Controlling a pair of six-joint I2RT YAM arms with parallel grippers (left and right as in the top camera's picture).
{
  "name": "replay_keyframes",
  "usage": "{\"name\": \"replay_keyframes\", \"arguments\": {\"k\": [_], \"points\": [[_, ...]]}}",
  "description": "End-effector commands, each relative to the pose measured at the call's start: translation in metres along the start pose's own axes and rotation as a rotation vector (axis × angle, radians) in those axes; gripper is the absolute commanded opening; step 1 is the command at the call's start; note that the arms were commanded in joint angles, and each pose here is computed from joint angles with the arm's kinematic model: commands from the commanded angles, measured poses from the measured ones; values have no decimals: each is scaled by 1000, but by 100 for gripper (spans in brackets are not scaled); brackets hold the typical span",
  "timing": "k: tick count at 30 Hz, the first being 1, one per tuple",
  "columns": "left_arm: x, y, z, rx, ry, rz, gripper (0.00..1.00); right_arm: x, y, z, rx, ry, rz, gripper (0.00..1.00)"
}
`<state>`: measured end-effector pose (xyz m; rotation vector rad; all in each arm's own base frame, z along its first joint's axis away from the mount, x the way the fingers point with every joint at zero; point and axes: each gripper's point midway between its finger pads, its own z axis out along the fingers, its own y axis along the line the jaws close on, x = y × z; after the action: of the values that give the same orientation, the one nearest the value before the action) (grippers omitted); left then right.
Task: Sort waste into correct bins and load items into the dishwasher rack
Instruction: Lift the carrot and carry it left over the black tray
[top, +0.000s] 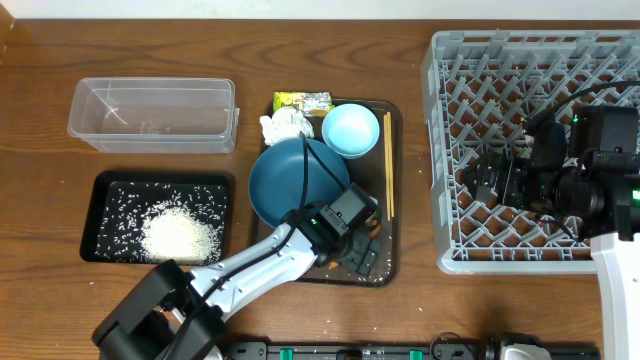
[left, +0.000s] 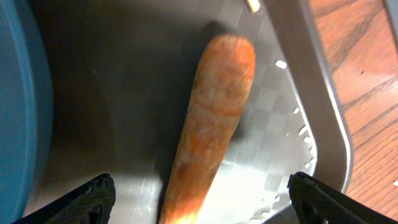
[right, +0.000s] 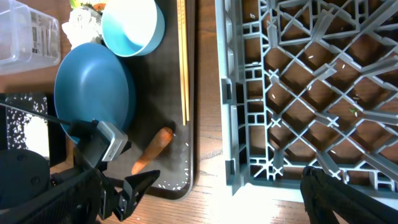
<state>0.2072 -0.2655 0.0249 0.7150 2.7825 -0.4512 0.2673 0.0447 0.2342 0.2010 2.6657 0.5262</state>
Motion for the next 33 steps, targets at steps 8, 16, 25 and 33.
{"name": "replay_keyframes", "arguments": {"k": [8,16,25,33], "points": [[10,4,26,-23,67,41,91,1,1,1,-2,3,-19,99],[9,4,32,-21,64,42,74,1,1,1,-2,3,-19,99],[20,8,31,-37,107,33,49,1,1,1,-2,3,-19,99],[29,11,27,-51,146,27,19,1,1,1,-2,3,-19,99]]}}
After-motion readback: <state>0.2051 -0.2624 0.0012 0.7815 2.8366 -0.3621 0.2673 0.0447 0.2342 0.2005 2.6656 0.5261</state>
